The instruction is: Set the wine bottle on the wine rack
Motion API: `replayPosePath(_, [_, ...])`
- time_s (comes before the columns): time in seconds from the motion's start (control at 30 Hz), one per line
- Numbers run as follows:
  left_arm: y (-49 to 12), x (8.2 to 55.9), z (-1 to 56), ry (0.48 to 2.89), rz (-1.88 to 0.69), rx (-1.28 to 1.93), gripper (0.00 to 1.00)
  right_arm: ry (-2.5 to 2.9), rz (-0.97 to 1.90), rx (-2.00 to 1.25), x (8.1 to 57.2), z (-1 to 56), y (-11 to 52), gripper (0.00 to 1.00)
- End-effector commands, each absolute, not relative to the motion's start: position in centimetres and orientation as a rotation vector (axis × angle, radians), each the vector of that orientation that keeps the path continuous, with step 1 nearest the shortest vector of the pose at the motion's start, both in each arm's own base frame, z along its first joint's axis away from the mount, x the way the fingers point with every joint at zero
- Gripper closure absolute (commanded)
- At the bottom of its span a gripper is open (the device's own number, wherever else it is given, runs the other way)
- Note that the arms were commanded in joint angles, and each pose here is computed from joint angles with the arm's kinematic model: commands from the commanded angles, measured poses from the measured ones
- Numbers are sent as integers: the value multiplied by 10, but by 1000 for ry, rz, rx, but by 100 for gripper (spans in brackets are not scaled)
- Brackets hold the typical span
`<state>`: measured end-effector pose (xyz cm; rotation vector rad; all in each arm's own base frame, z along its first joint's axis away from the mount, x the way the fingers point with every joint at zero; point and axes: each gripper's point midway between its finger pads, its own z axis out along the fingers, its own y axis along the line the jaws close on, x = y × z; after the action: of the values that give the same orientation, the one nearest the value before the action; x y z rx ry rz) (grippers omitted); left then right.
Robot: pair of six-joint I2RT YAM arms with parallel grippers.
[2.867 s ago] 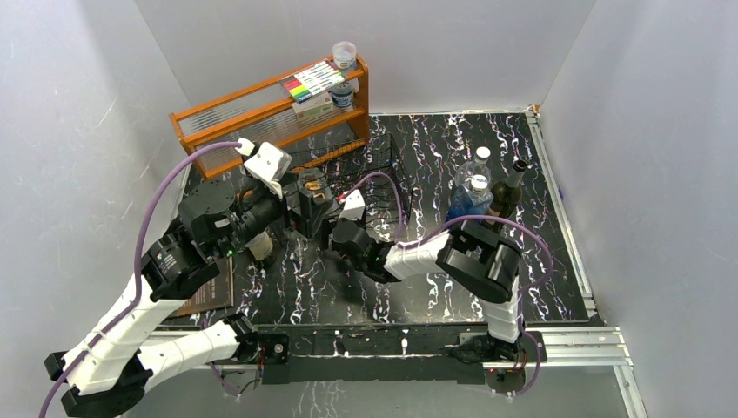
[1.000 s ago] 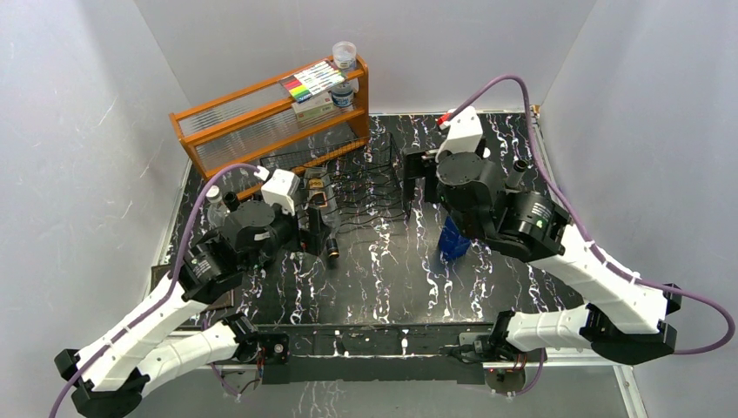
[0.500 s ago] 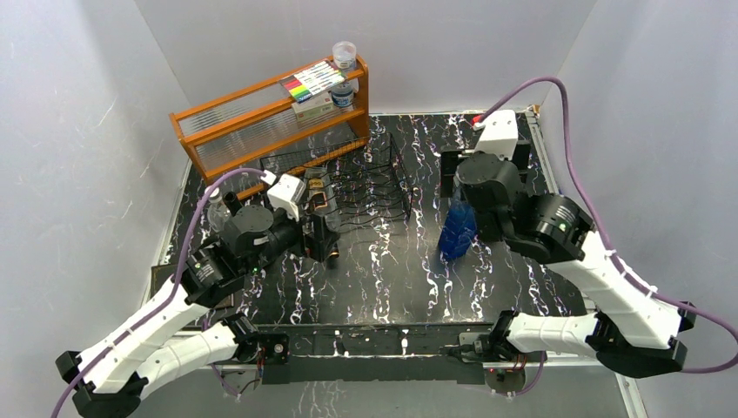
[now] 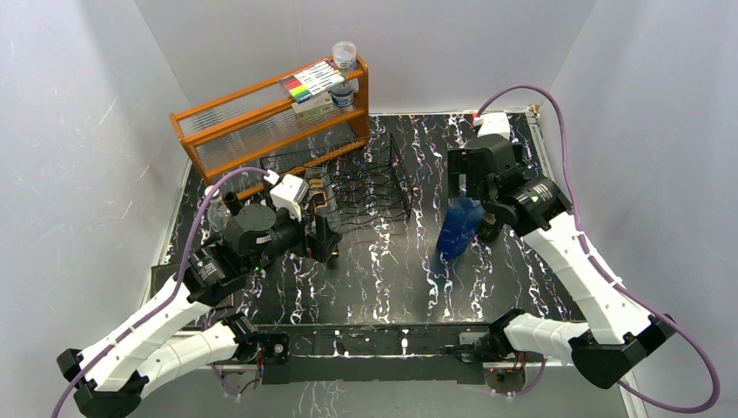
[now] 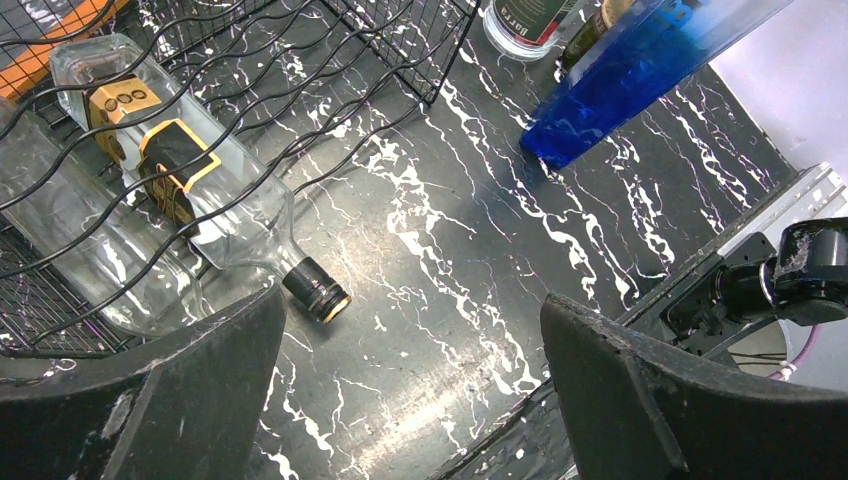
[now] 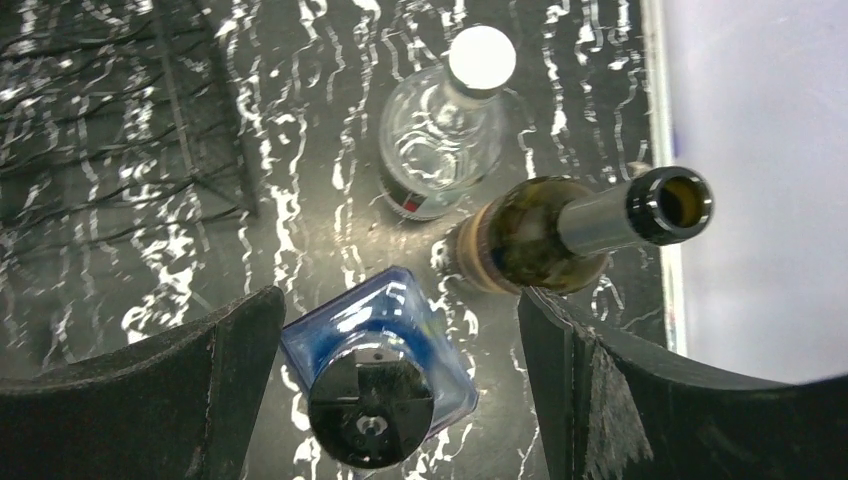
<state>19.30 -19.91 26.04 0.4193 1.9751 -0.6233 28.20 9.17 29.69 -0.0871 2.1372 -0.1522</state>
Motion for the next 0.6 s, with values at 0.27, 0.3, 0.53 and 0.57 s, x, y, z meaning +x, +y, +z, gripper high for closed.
replayPosePath(0.27, [-201,193,263,1967,-637,427,2,2167,100,-160,271,287,117,2])
replayPosePath(0.3, [-201,193,262,1967,-637,427,2,2167,101,-158,271,286,117,2])
replayPosePath(0.53, [-201,192,263,1968,-642,424,2,2183,70,-143,272,278,113,4])
replayPosePath(0.57, [-201,192,263,1968,-642,424,2,2185,72,-145,271,278,113,4])
